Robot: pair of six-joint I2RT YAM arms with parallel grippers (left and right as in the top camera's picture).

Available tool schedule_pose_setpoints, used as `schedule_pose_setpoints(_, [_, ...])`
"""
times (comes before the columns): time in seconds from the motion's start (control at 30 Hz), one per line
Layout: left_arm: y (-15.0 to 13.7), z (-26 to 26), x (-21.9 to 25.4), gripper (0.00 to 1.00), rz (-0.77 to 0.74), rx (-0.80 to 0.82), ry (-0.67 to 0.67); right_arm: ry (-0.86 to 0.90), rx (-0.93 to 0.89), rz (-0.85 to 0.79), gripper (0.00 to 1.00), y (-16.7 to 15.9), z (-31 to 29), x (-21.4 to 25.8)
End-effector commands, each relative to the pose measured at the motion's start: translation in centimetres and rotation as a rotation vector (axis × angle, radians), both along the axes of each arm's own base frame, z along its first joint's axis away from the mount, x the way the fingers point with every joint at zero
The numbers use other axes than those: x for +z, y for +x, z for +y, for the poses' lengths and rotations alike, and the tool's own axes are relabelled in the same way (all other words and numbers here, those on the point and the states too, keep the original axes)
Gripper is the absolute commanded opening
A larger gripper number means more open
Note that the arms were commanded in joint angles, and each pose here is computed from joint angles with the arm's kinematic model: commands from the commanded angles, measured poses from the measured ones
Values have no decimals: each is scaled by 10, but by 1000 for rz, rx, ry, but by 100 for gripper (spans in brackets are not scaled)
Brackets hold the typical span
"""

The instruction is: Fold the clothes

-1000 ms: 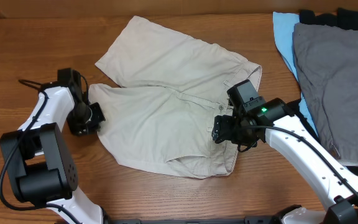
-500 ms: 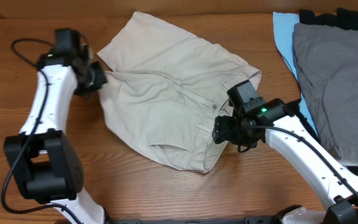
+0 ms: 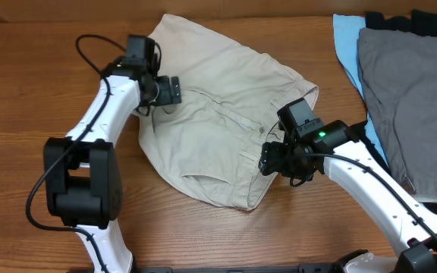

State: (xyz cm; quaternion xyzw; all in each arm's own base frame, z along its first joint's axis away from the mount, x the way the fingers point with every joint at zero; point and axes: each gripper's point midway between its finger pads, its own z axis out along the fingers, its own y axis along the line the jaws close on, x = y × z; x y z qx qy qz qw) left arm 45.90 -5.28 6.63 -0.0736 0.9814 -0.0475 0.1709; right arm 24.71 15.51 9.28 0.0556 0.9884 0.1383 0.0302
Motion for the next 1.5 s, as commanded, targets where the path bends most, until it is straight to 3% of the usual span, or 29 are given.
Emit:
schedule_pose_setpoints(0.0, [10, 44, 50, 100, -86, 121, 14, 3, 4, 5, 76, -2, 1, -1])
schedule_pose_setpoints(0.17, [-5, 80, 89, 100, -128, 205, -62, 2, 4, 5, 76, -2, 1, -1])
schedule_pose_setpoints(0.3, [-30, 90, 65, 100, -17, 238, -107, -4, 3, 0, 76, -1, 0, -1])
schedule_pose_setpoints(0.37, [-43, 89, 43, 95, 37, 243, -114, -6, 2, -3, 76, 0, 0, -1])
schedule_pose_setpoints(0.57, [-82, 73, -21, 61, 154, 248, -180, -7, 2, -3, 76, 0, 0, -1])
schedule_pose_setpoints(0.63, [-92, 70, -35, 56, 177, 249, -190, -7, 3, -3, 76, 0, 0, -1])
schedule_pose_setpoints(0.87, [-108, 67, -55, 56, 207, 250, -188, -4, 3, -9, 76, 1, 1, -1])
schedule_pose_setpoints(1.03, [-103, 70, -55, 41, 184, 252, -178, -3, 3, -10, 76, 2, 1, -1])
schedule_pose_setpoints(1.13, [-104, 80, -56, 45, 184, 270, -127, -3, 3, -10, 76, 1, 1, -1])
schedule_pose_setpoints(1.27, [-91, 94, -53, 80, 123, 303, -122, -5, 3, -15, 76, 2, 0, -1])
schedule_pose_setpoints(1.3, [-87, 96, -52, 84, 103, 306, -133, -4, 7, -19, 76, 3, 1, -1])
schedule_pose_setpoints(1.47, [-76, 106, -48, 87, 51, 325, -150, -3, 9, -22, 76, 4, 1, -1])
